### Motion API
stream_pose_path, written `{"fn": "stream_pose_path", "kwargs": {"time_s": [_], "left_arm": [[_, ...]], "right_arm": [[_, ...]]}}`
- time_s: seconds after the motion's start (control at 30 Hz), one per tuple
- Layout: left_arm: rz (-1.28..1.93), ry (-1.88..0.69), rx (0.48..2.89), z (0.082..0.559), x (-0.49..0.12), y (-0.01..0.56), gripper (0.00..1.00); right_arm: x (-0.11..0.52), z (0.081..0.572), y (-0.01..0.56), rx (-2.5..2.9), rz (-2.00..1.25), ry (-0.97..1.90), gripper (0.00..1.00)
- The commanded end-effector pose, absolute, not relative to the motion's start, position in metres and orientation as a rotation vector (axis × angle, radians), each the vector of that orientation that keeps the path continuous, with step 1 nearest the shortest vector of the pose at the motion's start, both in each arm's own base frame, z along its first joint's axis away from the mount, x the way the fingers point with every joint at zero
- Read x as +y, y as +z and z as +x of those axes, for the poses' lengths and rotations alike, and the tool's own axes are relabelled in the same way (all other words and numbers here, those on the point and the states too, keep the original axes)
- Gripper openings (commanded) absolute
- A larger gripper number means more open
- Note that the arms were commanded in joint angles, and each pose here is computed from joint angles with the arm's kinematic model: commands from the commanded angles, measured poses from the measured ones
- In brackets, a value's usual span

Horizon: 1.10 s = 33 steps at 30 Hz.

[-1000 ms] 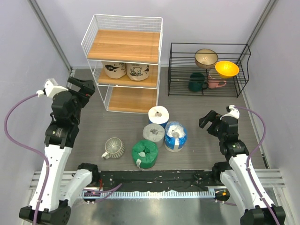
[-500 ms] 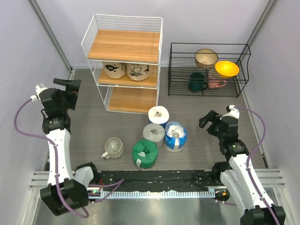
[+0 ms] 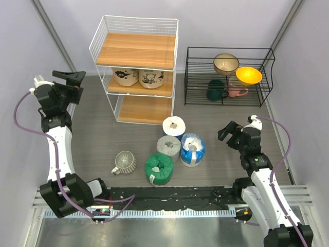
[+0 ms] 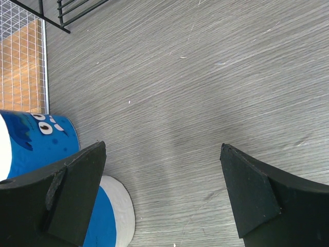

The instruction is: Place and organize the paper towels onto the shelf

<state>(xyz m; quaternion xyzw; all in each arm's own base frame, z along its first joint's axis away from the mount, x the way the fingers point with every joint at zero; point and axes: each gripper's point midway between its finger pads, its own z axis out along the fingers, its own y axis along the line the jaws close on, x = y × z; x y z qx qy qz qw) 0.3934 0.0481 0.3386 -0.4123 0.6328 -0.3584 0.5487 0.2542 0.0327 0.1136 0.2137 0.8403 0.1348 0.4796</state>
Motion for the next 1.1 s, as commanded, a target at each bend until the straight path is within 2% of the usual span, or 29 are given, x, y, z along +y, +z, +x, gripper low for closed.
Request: {"fn": "stream_pose_path", "kwargs": {"time_s": [0.0, 0.3, 0.6, 1.07], "left_arm": [[-0.867, -0.930, 1.435, 0.407, 0.050, 0.375, 0.96], [-0.815, -1.162, 1.336, 0.422, 0.045, 0.388, 0.85], [-0.694, -1.006, 1.558, 0.432, 0.043, 0.372, 0.85], [-0.574, -0.941, 1.784, 0.465, 0.023, 0.326, 0.85]], "right_arm": [[0.035, 0.261, 0.127, 2.004, 0.502, 0.351, 0.99], [0.035, 0.261, 0.125, 2.009, 0.504, 0.346, 0.99], [0.036, 0.261, 0.125, 2.010, 0.504, 0.352, 0.99], [0.035, 0.261, 0.125, 2.009, 0.506, 0.345, 0.99]]}}
